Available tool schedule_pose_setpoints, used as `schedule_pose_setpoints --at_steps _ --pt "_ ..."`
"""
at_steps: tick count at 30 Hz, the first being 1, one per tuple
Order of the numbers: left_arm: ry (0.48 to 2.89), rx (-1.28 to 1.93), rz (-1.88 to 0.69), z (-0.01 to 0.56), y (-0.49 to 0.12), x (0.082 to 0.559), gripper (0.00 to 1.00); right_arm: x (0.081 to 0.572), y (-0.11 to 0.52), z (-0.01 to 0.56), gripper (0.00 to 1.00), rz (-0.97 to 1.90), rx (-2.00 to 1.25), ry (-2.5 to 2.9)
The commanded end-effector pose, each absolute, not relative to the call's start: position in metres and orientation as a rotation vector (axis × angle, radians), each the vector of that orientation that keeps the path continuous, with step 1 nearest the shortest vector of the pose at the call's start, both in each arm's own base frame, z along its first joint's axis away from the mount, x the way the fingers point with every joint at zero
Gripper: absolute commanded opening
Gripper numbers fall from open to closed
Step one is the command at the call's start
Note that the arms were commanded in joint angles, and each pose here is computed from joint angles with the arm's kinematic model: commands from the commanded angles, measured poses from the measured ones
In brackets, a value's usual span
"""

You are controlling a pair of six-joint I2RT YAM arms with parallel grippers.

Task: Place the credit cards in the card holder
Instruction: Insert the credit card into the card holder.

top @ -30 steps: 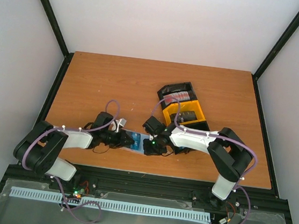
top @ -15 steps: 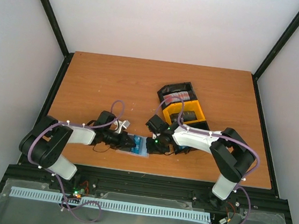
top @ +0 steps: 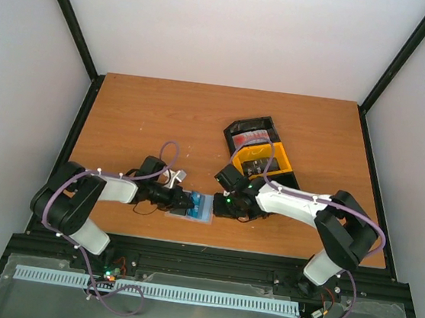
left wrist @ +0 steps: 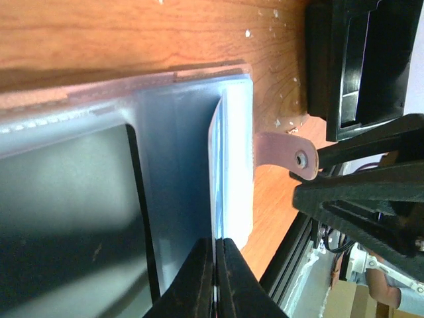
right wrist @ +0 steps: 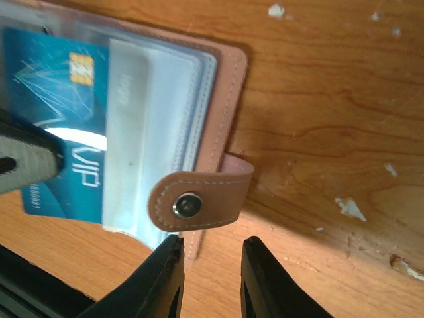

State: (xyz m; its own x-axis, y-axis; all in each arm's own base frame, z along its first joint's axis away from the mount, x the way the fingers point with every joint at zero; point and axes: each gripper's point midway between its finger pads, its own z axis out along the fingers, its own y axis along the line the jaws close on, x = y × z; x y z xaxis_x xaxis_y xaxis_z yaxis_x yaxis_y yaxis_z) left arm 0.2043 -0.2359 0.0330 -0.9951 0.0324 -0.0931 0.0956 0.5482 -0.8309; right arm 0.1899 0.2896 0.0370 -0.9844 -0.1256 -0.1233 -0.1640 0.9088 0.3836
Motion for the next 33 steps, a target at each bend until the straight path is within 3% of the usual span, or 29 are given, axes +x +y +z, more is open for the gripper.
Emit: schedule_pose_setpoints --at_steps 1,24,28,33 --pt "2.695 0.130 -1.497 0.033 -0.239 0.198 0.04 0.201 0.292 0.050 0.26 0.660 -0.149 2.907" --pt "2.711 0.168 -1.559 0.028 -0.269 0.192 0.06 0.207 0.295 0.064 0.26 0.731 -0.135 2.865" --pt "2.711 0.161 -1.519 0.031 -0.267 0.194 0.15 0.204 0.294 0.063 0.26 0.732 -0.143 2.877" --pt "2.727 0.134 -1.449 0.040 -0.261 0.195 0.34 0.194 0.284 0.064 0.28 0.721 -0.160 2.893"
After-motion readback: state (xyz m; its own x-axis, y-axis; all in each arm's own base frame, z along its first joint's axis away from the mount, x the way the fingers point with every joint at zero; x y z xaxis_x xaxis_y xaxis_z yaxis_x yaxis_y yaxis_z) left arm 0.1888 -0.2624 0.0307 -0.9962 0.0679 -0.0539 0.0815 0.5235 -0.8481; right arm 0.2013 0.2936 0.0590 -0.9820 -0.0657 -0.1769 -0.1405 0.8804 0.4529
